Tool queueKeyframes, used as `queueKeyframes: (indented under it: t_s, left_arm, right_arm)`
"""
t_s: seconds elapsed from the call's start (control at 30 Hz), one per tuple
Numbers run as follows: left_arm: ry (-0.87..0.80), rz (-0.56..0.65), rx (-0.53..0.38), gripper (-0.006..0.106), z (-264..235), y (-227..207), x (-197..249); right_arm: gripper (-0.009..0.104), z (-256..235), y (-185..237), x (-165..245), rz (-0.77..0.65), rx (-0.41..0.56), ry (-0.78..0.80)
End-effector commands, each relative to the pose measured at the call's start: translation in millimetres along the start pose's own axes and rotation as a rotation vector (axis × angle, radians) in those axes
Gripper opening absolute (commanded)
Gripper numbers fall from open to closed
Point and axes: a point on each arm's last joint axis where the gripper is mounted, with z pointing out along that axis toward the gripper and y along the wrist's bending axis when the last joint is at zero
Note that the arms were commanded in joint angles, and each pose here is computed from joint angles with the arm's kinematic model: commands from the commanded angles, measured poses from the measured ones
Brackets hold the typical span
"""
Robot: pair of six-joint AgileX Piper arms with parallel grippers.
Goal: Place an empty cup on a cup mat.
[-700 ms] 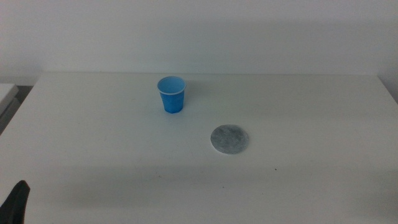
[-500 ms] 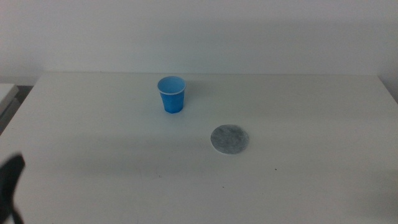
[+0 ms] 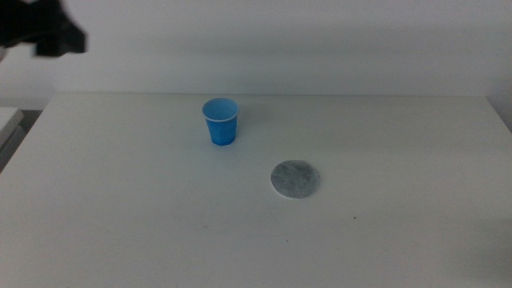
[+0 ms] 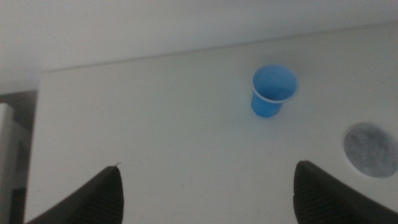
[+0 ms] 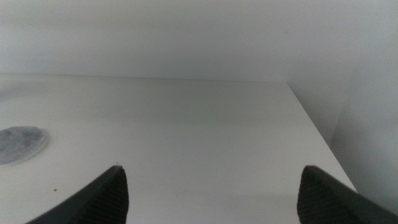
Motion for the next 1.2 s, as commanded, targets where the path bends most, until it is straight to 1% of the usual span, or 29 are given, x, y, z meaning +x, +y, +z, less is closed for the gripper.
queueKeyframes:
  t_s: [0.0,0.07,0.2,0.33,0.43,0.57,0.73,0.9,1.0,1.1,1.17]
  left_arm:
    - [0.085,0.001,0.014,0.094,26,-3,-22]
    - [0.162,0.02,0.012,0.094,51,-6,-38]
    - [0.273,0.046,0.04,0.094,106,-15,-64]
    - [0.278,0.061,0.075,0.094,153,-26,-82]
    - [0.279,0.053,0.085,0.094,187,-35,-88]
    - [0.335,0.049,0.102,0.094,236,-47,-77]
    - [0.426,0.016,0.16,0.094,289,-55,-52]
    - [0.502,0.004,0.164,0.094,321,-55,-29]
    - [0.503,0.0,0.161,0.093,335,-55,-22]
    - [0.491,-0.004,0.159,0.089,343,-55,-18]
    - [0.482,-0.004,0.155,0.081,347,-54,-17]
  right_arm:
    - [0.093,0,0,0,-0.01,0.0,-0.008]
    - [0.093,0,0,0,-0.01,0.0,-0.008]
    - [0.093,0,0,0,-0.01,0.0,-0.008]
    - [0.093,0,0,0,-0.01,0.0,-0.008]
    - [0.093,0,0,0,-0.01,0.0,-0.008]
    - [0.093,0,0,0,-0.01,0.0,-0.008]
    - [0.093,0,0,0,-0.01,0.0,-0.008]
    - [0.093,0,0,0,-0.01,0.0,-0.008]
    - [0.093,0,0,0,-0.01,0.0,-0.008]
    - [0.093,0,0,0,-0.01,0.0,-0.008]
    - [0.093,0,0,0,-0.01,0.0,-0.008]
